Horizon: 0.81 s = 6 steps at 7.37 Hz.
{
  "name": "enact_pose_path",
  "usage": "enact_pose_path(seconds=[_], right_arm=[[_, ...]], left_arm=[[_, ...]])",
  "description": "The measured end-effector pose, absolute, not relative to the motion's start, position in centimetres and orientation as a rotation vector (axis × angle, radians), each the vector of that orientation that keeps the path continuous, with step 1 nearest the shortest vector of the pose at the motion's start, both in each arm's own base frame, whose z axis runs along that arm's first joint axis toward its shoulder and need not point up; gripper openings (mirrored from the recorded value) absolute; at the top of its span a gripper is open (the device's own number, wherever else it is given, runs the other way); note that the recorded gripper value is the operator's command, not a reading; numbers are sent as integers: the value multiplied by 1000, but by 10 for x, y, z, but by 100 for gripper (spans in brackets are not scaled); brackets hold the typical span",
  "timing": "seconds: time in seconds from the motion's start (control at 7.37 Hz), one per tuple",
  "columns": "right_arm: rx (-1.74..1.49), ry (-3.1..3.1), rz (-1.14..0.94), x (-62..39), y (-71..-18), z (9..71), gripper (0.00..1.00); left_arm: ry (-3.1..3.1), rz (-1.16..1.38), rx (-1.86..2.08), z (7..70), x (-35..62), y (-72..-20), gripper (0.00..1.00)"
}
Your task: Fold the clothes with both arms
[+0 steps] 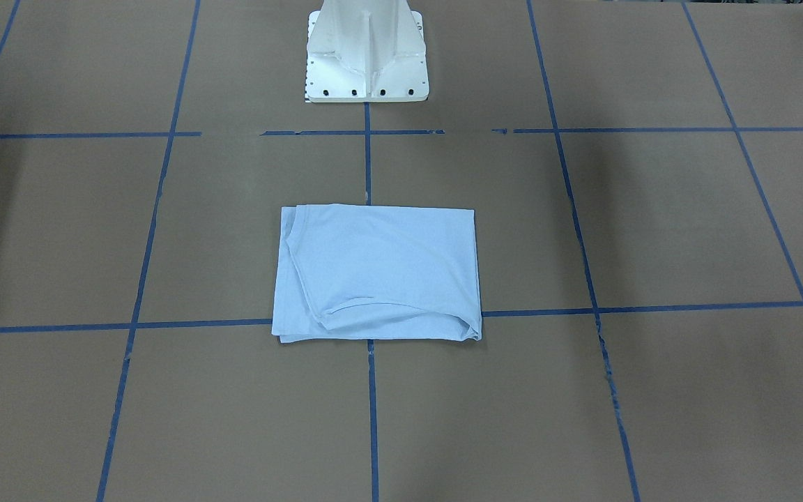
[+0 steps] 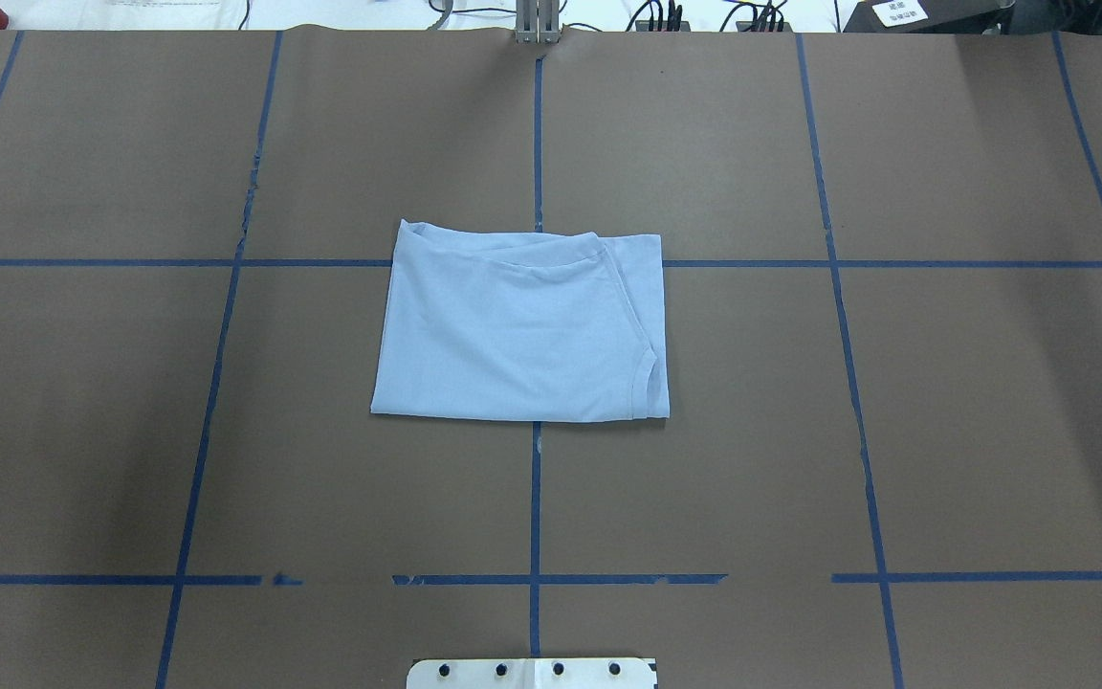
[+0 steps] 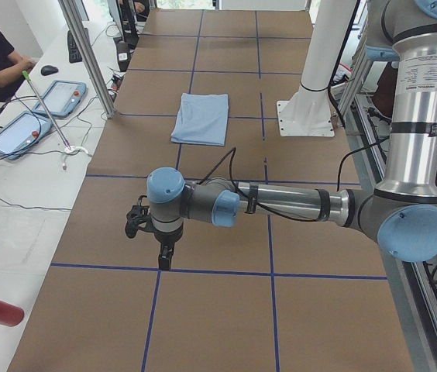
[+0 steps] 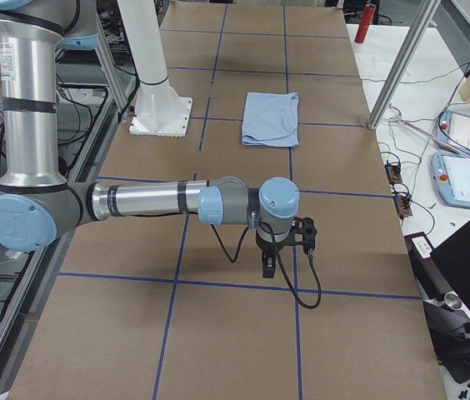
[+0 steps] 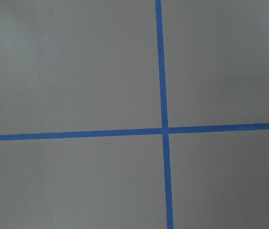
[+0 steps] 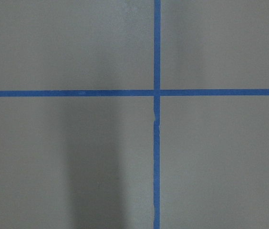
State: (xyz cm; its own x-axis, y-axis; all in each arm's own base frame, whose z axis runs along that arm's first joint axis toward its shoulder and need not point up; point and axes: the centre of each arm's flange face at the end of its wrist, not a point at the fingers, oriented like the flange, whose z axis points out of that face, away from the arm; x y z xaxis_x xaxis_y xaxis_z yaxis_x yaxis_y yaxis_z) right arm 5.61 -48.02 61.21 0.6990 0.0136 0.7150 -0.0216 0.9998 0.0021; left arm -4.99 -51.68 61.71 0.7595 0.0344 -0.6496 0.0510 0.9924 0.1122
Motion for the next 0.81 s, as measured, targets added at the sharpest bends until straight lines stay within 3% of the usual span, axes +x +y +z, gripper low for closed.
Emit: enact_pose_path(seconds=[0.81], right_arm=[[10,-797,17,55,-483,612,100]], left_arm=[[709,-9,129,616,-50,-518,100]])
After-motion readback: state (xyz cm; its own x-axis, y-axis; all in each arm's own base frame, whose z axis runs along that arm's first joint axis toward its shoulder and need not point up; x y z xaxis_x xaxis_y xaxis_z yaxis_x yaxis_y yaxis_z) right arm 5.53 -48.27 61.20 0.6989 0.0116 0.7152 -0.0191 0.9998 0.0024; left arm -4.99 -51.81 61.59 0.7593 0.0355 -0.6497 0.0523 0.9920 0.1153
